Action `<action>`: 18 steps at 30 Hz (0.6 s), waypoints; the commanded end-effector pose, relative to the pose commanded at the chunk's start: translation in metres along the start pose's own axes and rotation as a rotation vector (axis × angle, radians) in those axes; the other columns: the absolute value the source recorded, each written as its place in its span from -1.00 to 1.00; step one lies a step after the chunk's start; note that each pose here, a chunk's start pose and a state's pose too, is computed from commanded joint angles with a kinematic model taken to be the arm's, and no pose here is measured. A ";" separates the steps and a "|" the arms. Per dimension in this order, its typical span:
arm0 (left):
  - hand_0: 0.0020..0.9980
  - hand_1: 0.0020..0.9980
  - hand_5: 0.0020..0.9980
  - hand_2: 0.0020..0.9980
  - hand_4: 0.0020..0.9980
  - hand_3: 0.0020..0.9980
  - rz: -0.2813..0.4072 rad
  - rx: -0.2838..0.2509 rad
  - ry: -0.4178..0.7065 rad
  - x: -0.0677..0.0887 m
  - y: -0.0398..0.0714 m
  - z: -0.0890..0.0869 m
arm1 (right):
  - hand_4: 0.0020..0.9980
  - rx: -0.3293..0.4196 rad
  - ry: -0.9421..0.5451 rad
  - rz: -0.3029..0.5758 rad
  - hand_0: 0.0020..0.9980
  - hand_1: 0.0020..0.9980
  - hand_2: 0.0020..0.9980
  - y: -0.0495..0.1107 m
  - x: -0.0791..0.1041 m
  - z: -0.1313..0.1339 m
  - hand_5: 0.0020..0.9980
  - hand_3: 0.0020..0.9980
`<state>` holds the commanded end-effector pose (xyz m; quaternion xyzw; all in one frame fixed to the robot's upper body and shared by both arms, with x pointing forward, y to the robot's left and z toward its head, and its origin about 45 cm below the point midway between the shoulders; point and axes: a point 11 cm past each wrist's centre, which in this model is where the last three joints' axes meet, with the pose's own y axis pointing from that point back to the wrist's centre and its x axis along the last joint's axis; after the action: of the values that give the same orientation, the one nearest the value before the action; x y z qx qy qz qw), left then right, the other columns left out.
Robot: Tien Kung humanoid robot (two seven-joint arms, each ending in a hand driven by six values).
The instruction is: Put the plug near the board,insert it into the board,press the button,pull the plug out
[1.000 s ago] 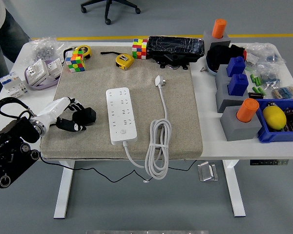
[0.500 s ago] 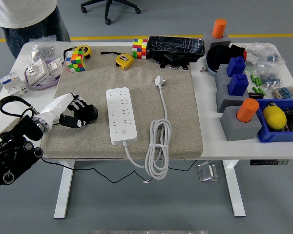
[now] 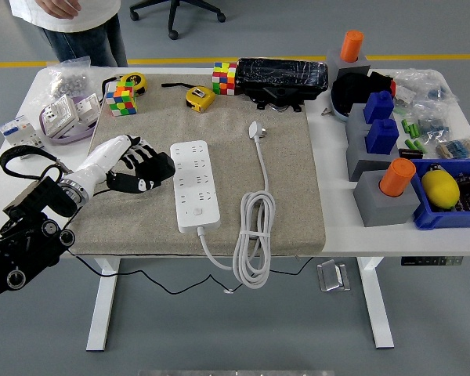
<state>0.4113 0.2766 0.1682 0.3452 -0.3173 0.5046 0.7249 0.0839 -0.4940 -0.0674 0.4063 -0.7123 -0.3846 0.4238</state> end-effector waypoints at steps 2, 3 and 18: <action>-0.19 -0.25 -1.00 -0.09 0.56 0.09 -0.007 -0.011 -0.007 -0.003 -0.002 0.004 | 0.96 0.001 0.000 0.000 0.24 0.37 0.35 0.000 0.000 -0.001 0.19 0.13; -0.18 -0.25 -1.00 -0.09 0.56 0.09 -0.013 -0.017 -0.015 -0.005 -0.004 0.006 | 0.96 0.002 0.001 0.000 0.25 0.37 0.35 0.000 0.000 -0.001 0.19 0.14; -0.15 -0.23 -1.00 -0.07 0.52 0.09 -0.033 0.003 -0.068 -0.010 -0.009 0.001 | 0.96 0.003 0.002 0.005 0.25 0.37 0.35 0.000 0.002 -0.001 0.19 0.14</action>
<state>0.4169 0.2689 0.1591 0.3687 -0.3353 0.4810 0.7213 0.0838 -0.4957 -0.0665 0.4056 -0.7134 -0.3824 0.4247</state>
